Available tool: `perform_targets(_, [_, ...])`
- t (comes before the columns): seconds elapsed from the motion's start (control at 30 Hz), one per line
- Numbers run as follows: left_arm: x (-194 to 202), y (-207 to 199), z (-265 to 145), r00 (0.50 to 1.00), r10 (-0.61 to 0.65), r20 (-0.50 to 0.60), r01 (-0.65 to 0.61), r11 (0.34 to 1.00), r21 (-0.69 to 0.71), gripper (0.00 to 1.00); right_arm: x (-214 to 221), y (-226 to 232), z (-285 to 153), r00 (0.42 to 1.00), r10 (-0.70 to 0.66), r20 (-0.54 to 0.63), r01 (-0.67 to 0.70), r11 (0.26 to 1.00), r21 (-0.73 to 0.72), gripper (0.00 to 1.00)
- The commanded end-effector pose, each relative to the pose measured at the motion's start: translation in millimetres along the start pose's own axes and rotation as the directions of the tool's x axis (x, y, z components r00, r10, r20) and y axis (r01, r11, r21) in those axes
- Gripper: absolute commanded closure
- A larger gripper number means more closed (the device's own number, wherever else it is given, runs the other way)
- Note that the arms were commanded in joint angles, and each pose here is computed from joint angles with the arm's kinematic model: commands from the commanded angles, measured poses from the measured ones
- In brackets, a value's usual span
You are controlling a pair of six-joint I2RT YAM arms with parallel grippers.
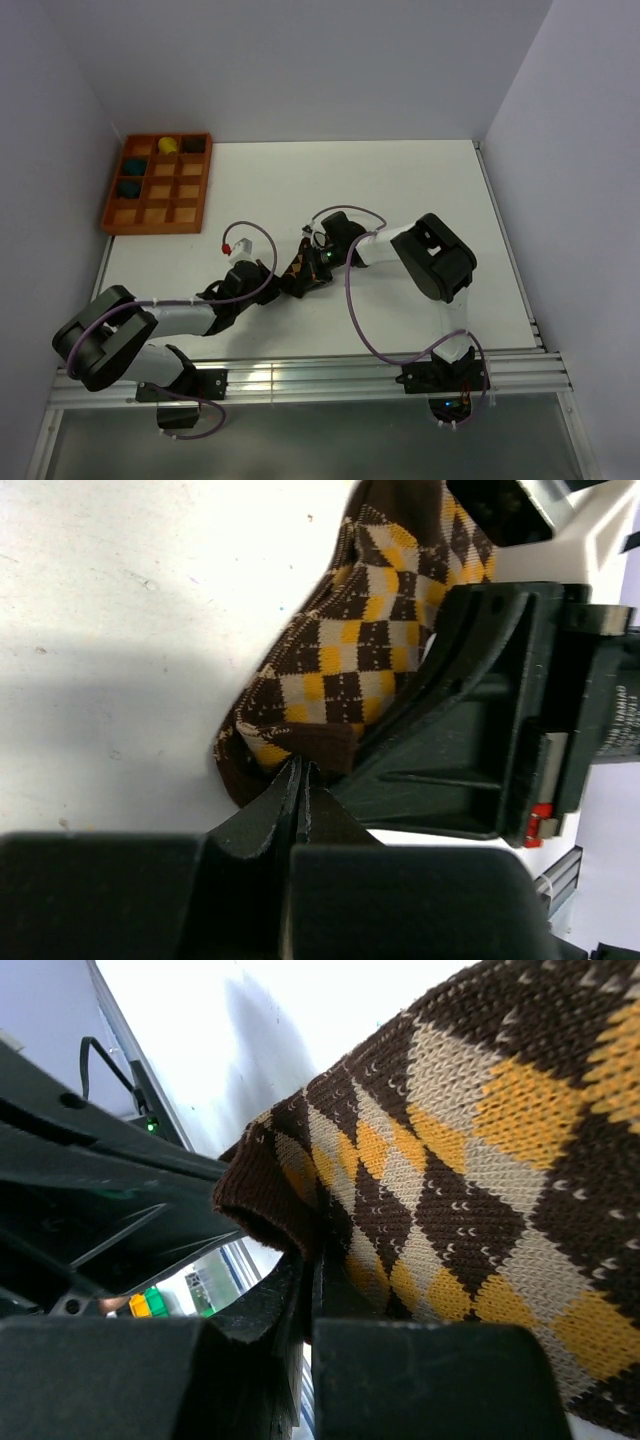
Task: Roll the socks
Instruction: Roll the sock at the center of the board.
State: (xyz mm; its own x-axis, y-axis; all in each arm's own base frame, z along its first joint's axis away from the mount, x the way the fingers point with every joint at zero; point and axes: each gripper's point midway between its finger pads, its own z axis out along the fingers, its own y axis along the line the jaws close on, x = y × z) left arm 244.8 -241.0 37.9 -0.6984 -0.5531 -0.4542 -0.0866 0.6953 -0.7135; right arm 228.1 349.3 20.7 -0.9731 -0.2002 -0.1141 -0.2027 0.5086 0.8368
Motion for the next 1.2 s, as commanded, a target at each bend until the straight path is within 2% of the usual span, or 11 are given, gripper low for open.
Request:
perform_targets(0.0, [-6.1,-15.6,6.3,1.0,0.006,0.028,-0.007,0.999,0.05,0.97,-4.8,-5.1,1.4,1.0,-0.005,0.003,0.005,1.0,0.019,0.98])
perform_targets(0.1, [-3.5,-11.1,9.1,1.0,0.001,0.021,-0.002,0.999,0.038,0.97,-4.8,-4.3,0.0,1.0,-0.004,0.005,0.004,1.0,0.019,0.97])
perform_targets(0.27, [2.5,0.6,13.0,1.0,-0.005,0.003,0.005,1.0,-0.006,1.0,-4.7,-3.4,-2.5,1.0,-0.022,0.007,0.022,0.999,0.033,0.85])
perform_targets(0.5, [12.9,19.4,16.0,0.999,-0.008,-0.039,0.004,0.995,-0.095,1.0,-10.4,5.6,-21.7,0.99,-0.133,0.043,0.128,0.986,0.104,0.54])
perform_targets(0.67, [15.1,21.6,16.4,0.999,-0.006,-0.051,0.001,0.994,-0.106,1.0,-20.4,21.5,-47.5,0.953,-0.281,0.111,0.258,0.948,0.188,0.44])
perform_targets(0.83, [14.6,18.9,16.7,0.999,-0.002,-0.055,-0.003,0.995,-0.101,1.0,-25.5,27.1,-66.4,0.847,-0.5,0.181,0.436,0.848,0.302,0.41])
perform_targets(0.9, [14.9,18.5,16.1,0.998,-0.001,-0.057,-0.004,0.995,-0.098,1.0,-16.7,19.0,-65.1,0.821,-0.543,0.177,0.464,0.815,0.347,0.41])
perform_targets(0.93, [16.0,19.0,16.0,0.998,0.0,-0.061,-0.006,0.995,-0.099,1.0,-23.9,31.2,-68.9,0.774,-0.592,0.226,0.503,0.791,0.349,0.41])
perform_targets(1.0, [15.8,19.8,15.7,0.998,-0.001,-0.06,-0.005,0.995,-0.101,1.0,-17.3,25.4,-67.7,0.731,-0.642,0.231,0.534,0.749,0.393,0.4])
perform_targets(1.03, [16.2,18.8,15.8,0.998,0.0,-0.062,-0.006,0.995,-0.099,1.0,-21.4,33.3,-70.9,0.69,-0.676,0.259,0.556,0.724,0.409,0.4])
perform_targets(1.17, [17.7,18.7,15.8,0.998,0.001,-0.07,-0.008,0.995,-0.098,1.0,-15.0,39.7,-64.2,0.559,-0.794,0.241,0.622,0.593,0.511,0.42])
